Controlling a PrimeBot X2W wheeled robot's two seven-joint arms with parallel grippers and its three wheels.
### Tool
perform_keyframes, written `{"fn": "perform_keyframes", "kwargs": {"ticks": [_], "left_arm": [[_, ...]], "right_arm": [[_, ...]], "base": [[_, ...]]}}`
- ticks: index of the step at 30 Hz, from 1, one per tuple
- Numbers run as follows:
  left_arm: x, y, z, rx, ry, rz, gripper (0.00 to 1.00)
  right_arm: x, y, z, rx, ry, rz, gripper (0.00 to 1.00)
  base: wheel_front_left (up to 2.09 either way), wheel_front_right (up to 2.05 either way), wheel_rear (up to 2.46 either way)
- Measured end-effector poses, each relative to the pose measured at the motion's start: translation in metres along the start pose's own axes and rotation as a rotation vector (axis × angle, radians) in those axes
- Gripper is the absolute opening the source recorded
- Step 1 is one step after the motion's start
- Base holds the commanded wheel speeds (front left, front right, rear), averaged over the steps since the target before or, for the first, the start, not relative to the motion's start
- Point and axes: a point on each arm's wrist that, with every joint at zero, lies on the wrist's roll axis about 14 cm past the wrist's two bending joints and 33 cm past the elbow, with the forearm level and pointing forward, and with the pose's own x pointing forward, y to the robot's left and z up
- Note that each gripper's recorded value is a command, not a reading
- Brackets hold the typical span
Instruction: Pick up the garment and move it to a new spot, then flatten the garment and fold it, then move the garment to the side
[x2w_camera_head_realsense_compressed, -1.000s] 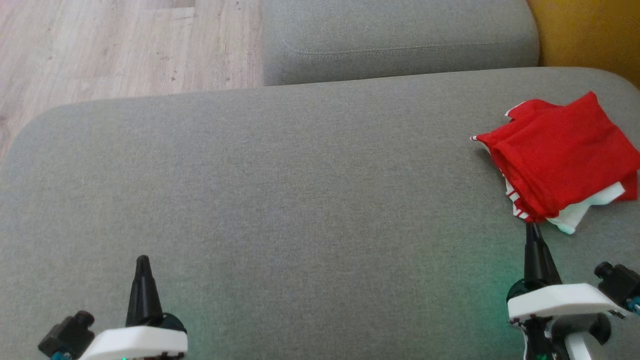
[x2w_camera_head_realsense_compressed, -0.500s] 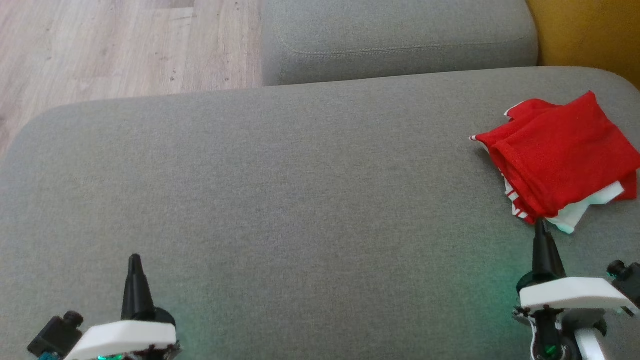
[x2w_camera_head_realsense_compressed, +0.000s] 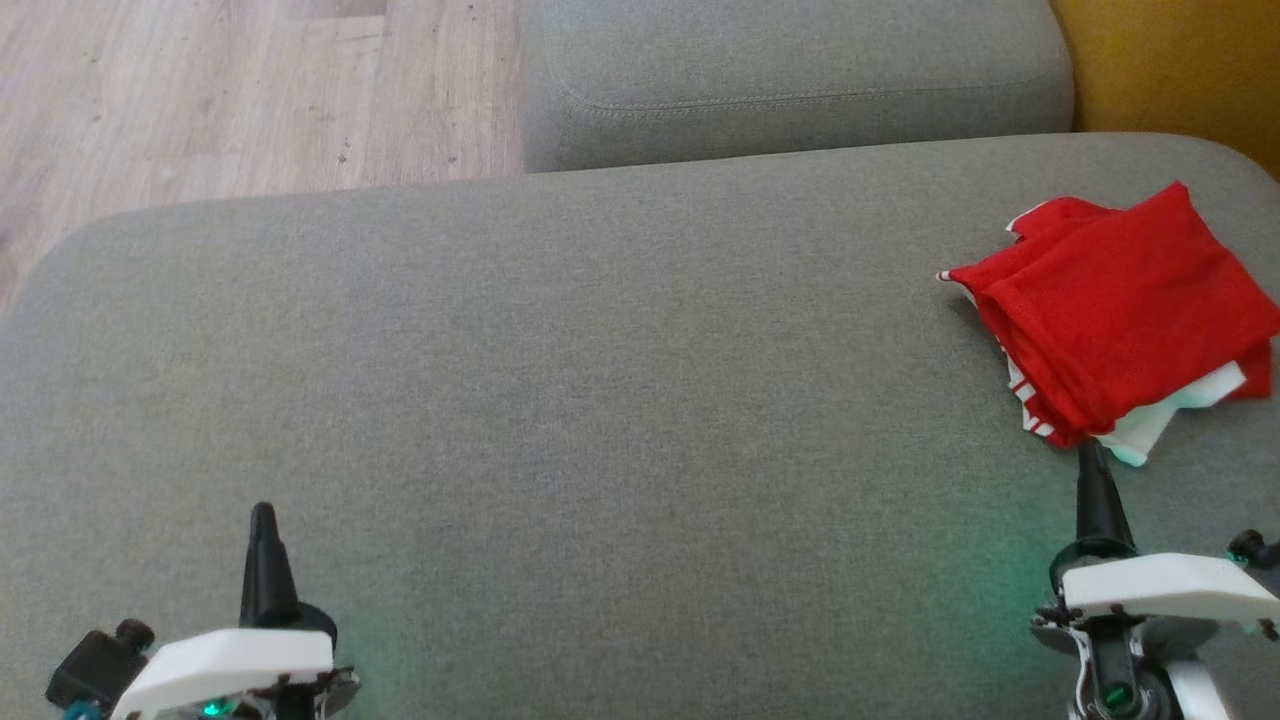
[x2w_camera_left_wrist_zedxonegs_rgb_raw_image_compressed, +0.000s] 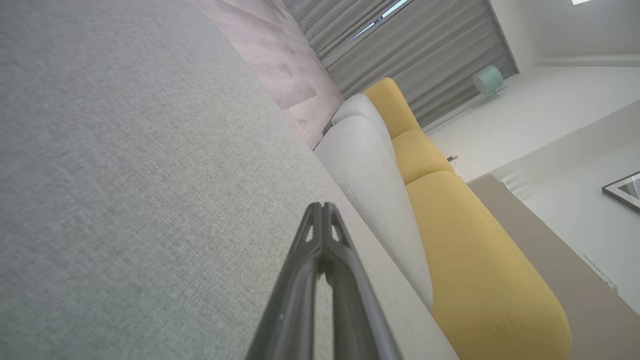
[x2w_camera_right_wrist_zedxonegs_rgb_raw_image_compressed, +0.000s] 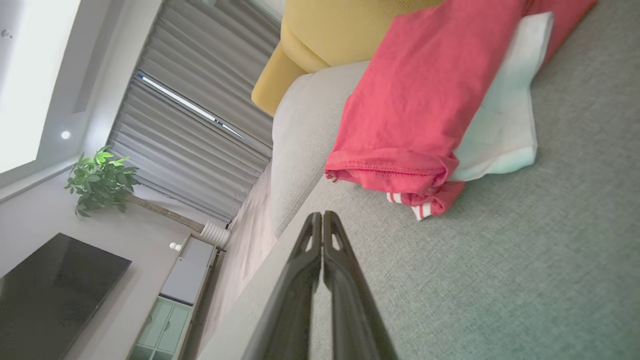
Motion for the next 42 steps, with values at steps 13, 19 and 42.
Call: {"fn": "perform_keyframes", "kwargs": {"ticks": [13,19,42], "left_arm": [[0.003,0.001,0.004,-0.134,0.004,0.006,0.00],[0.005,-0.001,0.005,-0.193,0.006,0.002,0.00],[0.010,-0.005,0.012,-0.418,0.009,-0.016,0.00]], "right_arm": [[0.000,-0.002,0.005,0.153,-0.005,-0.008,0.00],[0.000,-0.002,0.006,0.218,-0.001,-0.008,0.00],[0.002,0.000,0.016,0.471,-0.012,0.011,0.00]], "base": [[0.00,0.00,0.00],[0.00,0.00,0.00],[0.00,0.00,0.00]]}}
